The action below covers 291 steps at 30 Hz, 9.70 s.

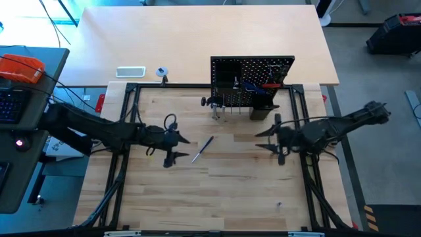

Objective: Hang tools onto peg board
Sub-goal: Hang the black precision screwdriver onto the pegboard

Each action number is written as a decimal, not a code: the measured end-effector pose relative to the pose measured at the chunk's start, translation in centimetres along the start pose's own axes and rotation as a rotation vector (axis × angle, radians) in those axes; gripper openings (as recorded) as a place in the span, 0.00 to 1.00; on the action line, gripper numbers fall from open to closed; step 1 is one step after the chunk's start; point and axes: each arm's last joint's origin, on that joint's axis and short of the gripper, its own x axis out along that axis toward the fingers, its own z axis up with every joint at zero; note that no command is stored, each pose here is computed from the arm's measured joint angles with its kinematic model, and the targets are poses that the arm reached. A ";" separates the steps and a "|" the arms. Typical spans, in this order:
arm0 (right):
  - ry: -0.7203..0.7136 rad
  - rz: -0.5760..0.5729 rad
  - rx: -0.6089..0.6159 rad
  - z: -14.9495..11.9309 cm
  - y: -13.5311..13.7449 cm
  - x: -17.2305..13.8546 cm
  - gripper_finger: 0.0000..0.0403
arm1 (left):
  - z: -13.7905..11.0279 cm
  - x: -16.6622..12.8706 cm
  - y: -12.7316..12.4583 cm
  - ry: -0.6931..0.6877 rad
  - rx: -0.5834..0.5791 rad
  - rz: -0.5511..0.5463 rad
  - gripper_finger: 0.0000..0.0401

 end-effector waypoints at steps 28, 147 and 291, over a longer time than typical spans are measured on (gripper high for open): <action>0.474 -0.010 0.114 -7.8 5.8 8.1 0.38 | -5.2 15.4 0.3 0.271 -0.180 0.374 0.59; -0.139 -0.397 -0.146 2.9 3.4 5.9 0.10 | 8.7 7.1 -1.7 -0.597 0.348 0.097 0.32; 0.559 -0.108 -0.020 3.8 8.8 3.1 0.29 | -4.9 4.8 -0.7 0.866 0.404 -0.217 0.42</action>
